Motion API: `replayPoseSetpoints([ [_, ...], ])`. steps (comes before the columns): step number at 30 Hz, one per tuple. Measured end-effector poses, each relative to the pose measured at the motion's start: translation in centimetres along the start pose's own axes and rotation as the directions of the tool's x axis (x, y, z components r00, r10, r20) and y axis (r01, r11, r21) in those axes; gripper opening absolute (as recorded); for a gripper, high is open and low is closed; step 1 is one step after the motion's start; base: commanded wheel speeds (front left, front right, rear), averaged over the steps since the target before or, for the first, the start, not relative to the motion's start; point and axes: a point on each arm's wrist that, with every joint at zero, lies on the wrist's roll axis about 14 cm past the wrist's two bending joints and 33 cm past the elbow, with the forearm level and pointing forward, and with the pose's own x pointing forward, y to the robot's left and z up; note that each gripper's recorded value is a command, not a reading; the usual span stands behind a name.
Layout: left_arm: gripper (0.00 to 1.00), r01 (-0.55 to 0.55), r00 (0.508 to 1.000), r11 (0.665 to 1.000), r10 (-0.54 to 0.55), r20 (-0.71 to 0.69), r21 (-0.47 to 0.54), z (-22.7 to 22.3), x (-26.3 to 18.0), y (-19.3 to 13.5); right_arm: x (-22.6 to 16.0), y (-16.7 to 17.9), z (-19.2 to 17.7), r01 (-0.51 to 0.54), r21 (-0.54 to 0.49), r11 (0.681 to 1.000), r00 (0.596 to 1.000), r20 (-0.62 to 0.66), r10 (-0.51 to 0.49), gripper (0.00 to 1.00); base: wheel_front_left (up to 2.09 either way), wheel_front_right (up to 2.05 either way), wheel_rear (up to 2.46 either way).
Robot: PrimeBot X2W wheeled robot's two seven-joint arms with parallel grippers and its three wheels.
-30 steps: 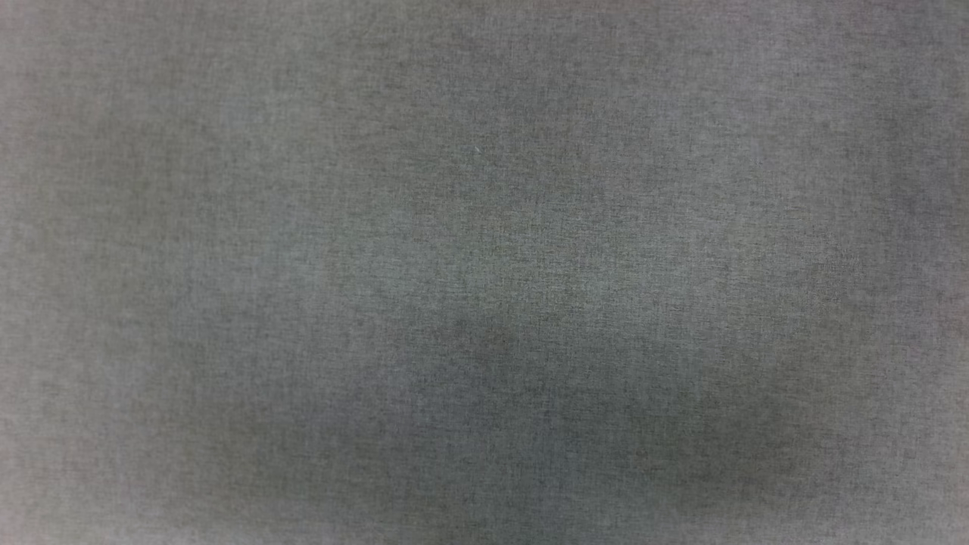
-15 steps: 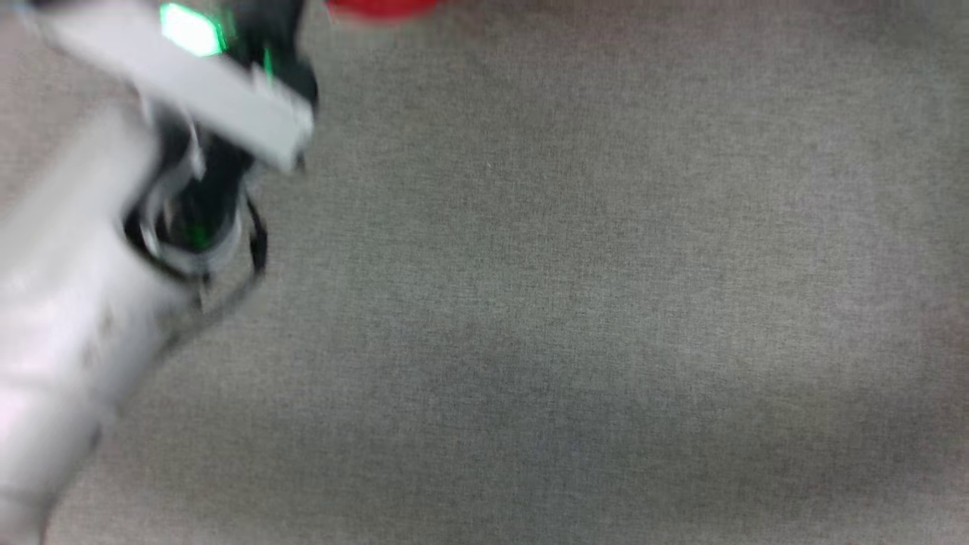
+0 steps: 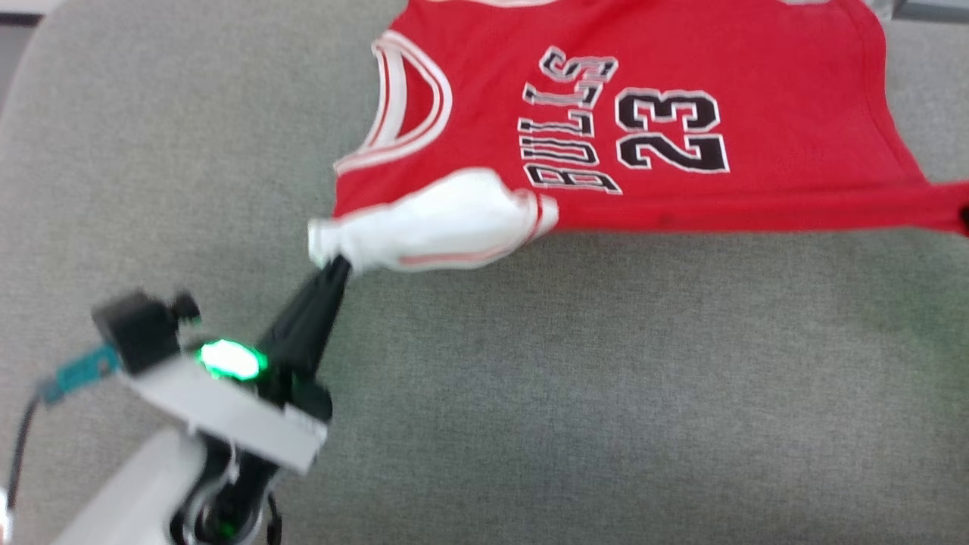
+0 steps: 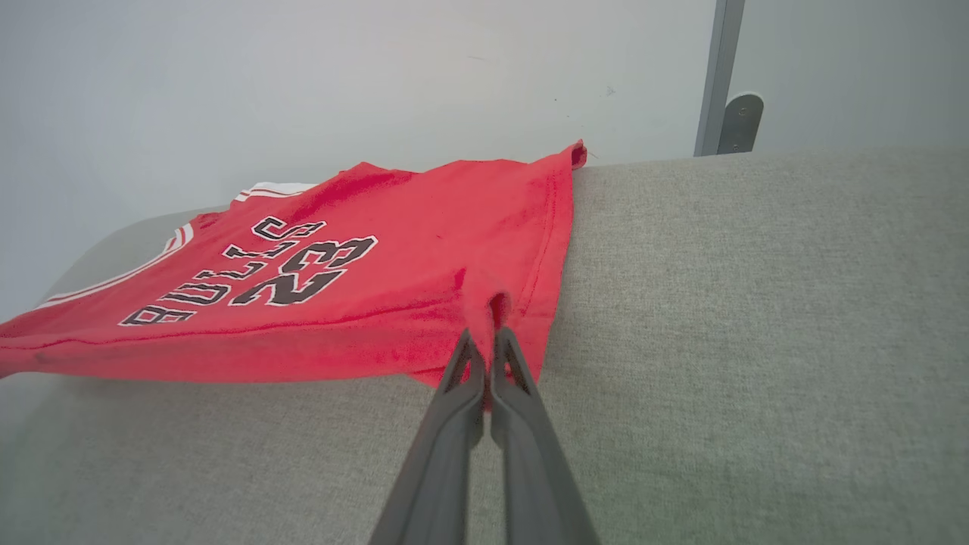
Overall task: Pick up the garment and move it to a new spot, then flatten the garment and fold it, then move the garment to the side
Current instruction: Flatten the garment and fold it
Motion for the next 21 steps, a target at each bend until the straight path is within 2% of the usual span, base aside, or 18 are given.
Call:
replayPoseSetpoints([
  [5, 0.00, 0.005, 1.000, 1.000, -0.005, -0.006, -0.008, -1.0, -3.2, -1.7, -3.7, -0.3, -0.3, 0.024, -0.006, 1.000, 1.000, -0.003, -0.024, 0.00, 0.00, 0.00, 0.00],
  [13, 0.00, -0.018, 0.999, 1.000, 0.017, -0.032, -0.006, -1.9, -6.9, -3.3, -8.7, 1.2, -1.4, 0.035, 0.003, 0.999, 0.999, -0.035, -0.035, 0.00, 0.00, 0.00, 0.00],
  [18, 0.00, -0.009, 0.999, 1.000, 0.010, -0.048, 0.007, -1.9, -7.4, -4.1, -9.7, 2.0, -1.9, 0.038, 0.017, 0.999, 0.998, -0.056, -0.037, 0.00, 0.00, 0.00, 0.00],
  [21, 0.00, -0.005, 0.997, 0.999, 0.009, -0.076, 0.049, -2.1, -7.2, -4.1, -9.6, 2.0, -2.0, 0.045, 0.015, 0.999, 0.997, -0.066, -0.044, 0.00, 0.00, 0.00, 0.00],
])
